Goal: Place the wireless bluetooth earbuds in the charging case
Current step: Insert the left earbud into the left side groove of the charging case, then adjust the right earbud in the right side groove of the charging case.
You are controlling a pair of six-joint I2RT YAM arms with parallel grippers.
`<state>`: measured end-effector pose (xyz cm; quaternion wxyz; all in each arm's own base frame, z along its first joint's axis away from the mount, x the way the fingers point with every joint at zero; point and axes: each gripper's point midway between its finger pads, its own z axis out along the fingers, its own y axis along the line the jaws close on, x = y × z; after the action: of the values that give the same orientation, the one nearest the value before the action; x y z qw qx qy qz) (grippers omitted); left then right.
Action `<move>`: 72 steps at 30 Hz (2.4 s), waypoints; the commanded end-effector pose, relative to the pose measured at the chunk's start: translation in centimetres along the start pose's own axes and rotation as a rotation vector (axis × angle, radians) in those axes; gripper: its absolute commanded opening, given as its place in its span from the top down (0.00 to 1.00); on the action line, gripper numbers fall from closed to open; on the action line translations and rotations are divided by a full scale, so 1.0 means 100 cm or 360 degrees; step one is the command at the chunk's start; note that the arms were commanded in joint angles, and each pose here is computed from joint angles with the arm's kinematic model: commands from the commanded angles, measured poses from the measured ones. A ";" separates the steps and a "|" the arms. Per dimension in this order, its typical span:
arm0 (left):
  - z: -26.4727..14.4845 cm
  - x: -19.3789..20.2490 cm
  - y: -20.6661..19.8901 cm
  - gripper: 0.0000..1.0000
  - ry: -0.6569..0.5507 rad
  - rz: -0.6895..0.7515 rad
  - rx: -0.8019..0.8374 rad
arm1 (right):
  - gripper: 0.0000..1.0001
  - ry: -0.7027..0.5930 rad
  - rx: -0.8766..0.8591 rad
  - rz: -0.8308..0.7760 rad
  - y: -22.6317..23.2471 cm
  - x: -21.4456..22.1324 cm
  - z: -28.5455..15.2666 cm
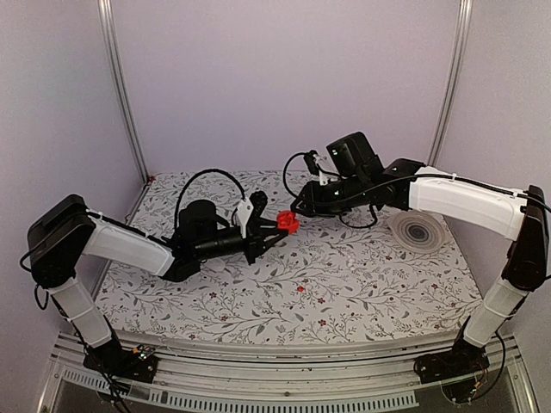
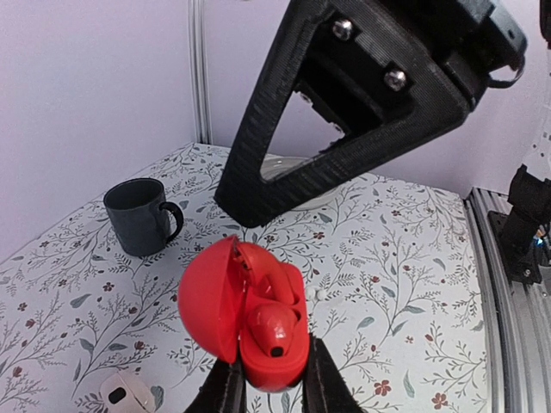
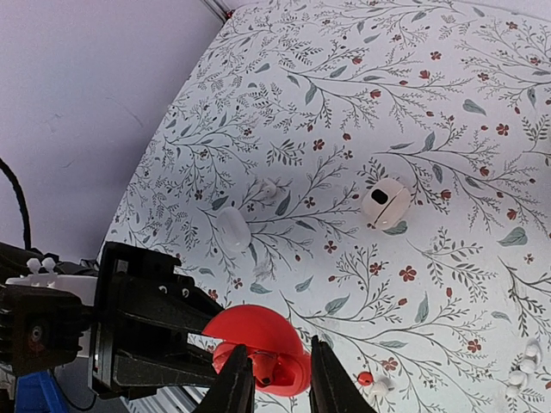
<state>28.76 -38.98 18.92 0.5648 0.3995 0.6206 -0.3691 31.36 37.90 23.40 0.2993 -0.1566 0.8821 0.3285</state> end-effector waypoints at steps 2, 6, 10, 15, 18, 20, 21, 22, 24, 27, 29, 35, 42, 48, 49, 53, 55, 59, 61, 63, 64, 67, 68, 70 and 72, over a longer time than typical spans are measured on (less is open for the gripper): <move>-0.003 -0.012 -0.008 1.00 -0.0047 0.0035 0.0047 | 0.75 -0.0041 -0.0017 -0.0035 0.003 -0.008 -0.002; -0.002 -0.012 -0.008 1.00 -0.0043 0.0034 0.0054 | 0.75 -0.0011 -0.0010 -0.0041 0.001 -0.005 0.004; -0.002 -0.011 -0.009 1.00 -0.0038 0.0034 0.0062 | 0.74 0.0010 -0.0020 -0.0049 0.002 -0.003 0.007; -0.002 -0.010 -0.009 1.00 -0.0035 0.0032 0.0062 | 0.72 0.0028 -0.0010 -0.0062 0.002 0.001 0.009; -0.002 -0.011 -0.009 1.00 -0.0038 0.0033 0.0058 | 0.72 0.0044 0.0012 -0.0065 -0.001 0.005 0.009; -0.002 -0.012 -0.008 1.00 -0.0040 0.0036 0.0053 | 0.72 0.0056 0.0027 -0.0063 -0.004 0.008 0.010; -0.003 -0.012 -0.008 1.00 -0.0042 0.0037 0.0051 | 0.73 0.0058 0.0034 -0.0062 -0.005 0.009 0.009; -0.003 -0.012 -0.008 1.00 -0.0042 0.0038 0.0047 | 0.73 0.0058 0.0042 -0.0059 -0.006 0.011 0.009; -0.002 -0.013 -0.008 1.00 -0.0043 0.0040 0.0048 | 0.73 0.0062 0.0064 -0.0056 -0.010 0.013 0.007; -0.002 -0.014 -0.007 1.00 -0.0047 0.0043 0.0043 | 0.73 0.0074 0.0109 -0.0051 -0.017 0.018 0.005; -0.002 -0.015 -0.007 1.00 -0.0049 0.0046 0.0043 | 0.73 0.0077 0.0127 -0.0049 -0.020 0.021 0.002; -0.002 -0.016 -0.007 1.00 -0.0051 0.0049 0.0039 | 0.73 0.0091 0.0133 -0.0052 -0.020 0.027 -0.002; -0.001 -0.016 -0.007 1.00 -0.0049 0.0046 0.0050 | 0.73 0.0089 0.0081 -0.0079 -0.005 0.027 0.001; 0.000 -0.015 -0.008 1.00 -0.0046 0.0039 0.0057 | 0.74 0.0071 0.0073 -0.0055 0.002 0.019 0.009; 0.000 -0.015 -0.008 1.00 -0.0047 0.0037 0.0059 | 0.74 0.0069 0.0070 -0.0054 0.003 0.019 0.010; 0.000 -0.013 -0.008 1.00 -0.0044 0.0029 0.0058 | 0.76 0.0063 0.0059 -0.0050 0.005 0.016 0.012; 0.000 -0.012 -0.008 1.00 -0.0046 0.0024 0.0057 | 0.77 0.0061 0.0050 -0.0053 0.008 0.016 0.011; 0.001 -0.012 -0.007 1.00 -0.0050 0.0022 0.0049 | 0.77 0.0061 0.0041 -0.0061 0.009 0.016 0.010; 0.001 -0.013 -0.005 1.00 -0.0058 0.0023 0.0047 | 0.77 0.0054 0.0021 -0.0067 0.012 0.015 0.006; 0.001 -0.013 -0.006 1.00 -0.0061 0.0022 0.0051 | 0.76 0.0041 0.0005 -0.0074 0.013 0.013 0.002; 0.001 -0.014 -0.006 1.00 -0.0065 0.0025 0.0055 | 0.76 0.0038 -0.0015 -0.0076 0.013 0.013 -0.001; 0.000 -0.016 -0.007 1.00 -0.0081 0.0034 0.0067 | 0.76 0.0007 -0.0101 -0.0058 0.017 0.008 -0.010; 0.000 -0.017 -0.008 1.00 -0.0085 0.0039 0.0070 | 0.75 -0.0001 -0.0125 -0.0053 0.019 0.006 -0.013; 0.000 -0.018 -0.008 1.00 -0.0094 0.0046 0.0071 | 0.73 -0.0014 -0.0166 -0.0044 0.022 0.004 -0.018; 0.000 -0.018 -0.008 1.00 -0.0096 0.0046 0.0072 | 0.73 -0.0012 -0.0187 -0.0036 0.022 0.004 -0.021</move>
<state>28.30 -39.19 19.03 0.5616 0.4097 0.6123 -0.3767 29.60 38.11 22.72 0.2830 -0.1775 0.8809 0.3352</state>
